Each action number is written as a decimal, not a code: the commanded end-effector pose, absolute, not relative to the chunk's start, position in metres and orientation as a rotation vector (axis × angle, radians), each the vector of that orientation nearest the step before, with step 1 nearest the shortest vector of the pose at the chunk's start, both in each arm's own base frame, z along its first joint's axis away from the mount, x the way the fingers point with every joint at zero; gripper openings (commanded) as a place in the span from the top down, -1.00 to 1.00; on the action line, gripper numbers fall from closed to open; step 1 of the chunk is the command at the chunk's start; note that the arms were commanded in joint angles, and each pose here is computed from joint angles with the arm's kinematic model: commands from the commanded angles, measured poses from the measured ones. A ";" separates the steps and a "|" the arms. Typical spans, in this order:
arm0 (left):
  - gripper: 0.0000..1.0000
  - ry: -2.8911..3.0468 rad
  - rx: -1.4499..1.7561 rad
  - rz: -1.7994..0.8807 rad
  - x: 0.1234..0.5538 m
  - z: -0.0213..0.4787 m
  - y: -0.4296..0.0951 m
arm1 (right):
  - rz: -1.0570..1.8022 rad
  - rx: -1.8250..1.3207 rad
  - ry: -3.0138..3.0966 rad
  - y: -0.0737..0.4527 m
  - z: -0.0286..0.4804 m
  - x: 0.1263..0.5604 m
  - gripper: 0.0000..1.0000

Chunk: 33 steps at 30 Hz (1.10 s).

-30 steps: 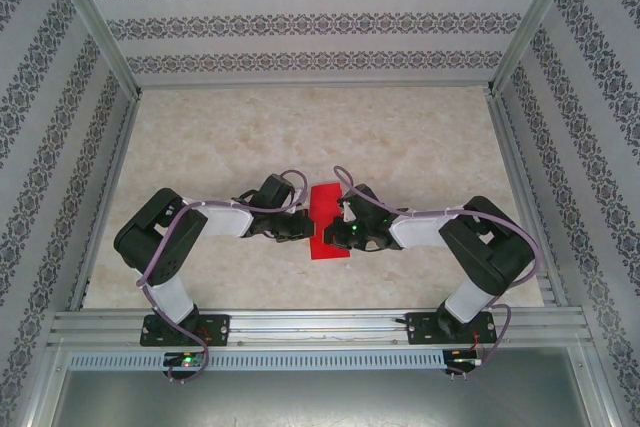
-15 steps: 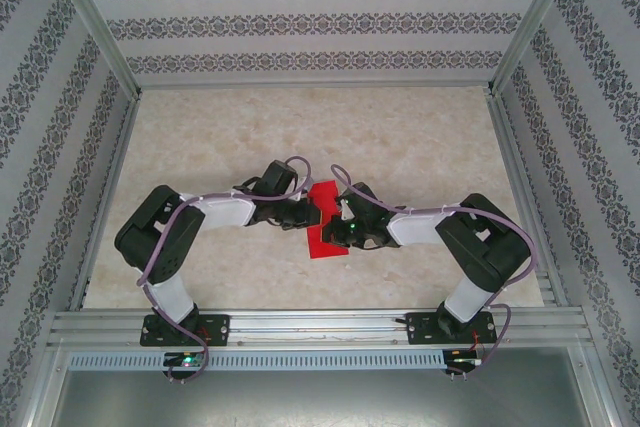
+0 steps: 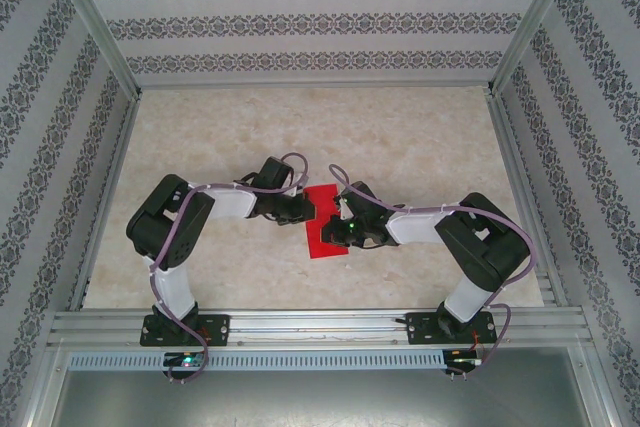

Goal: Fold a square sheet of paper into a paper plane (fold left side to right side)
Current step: First fold the square sheet of paper in half at the center of the table.

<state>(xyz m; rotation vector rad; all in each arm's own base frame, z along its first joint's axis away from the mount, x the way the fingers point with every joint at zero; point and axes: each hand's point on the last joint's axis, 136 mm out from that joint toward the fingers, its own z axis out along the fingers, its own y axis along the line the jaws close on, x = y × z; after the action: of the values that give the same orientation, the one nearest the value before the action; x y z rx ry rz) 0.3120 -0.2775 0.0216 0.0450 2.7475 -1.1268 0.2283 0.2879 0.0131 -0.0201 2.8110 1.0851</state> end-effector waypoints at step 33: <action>0.91 2.694 -0.053 -0.926 0.418 0.006 -0.239 | 0.760 0.038 3.031 0.245 -0.039 0.201 1.00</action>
<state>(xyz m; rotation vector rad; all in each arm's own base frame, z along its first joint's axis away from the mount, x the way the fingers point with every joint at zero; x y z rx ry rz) 0.3815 -0.2727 0.0212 0.0197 2.7284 -1.1185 0.2492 0.2883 0.0131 -0.0403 2.7573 0.9970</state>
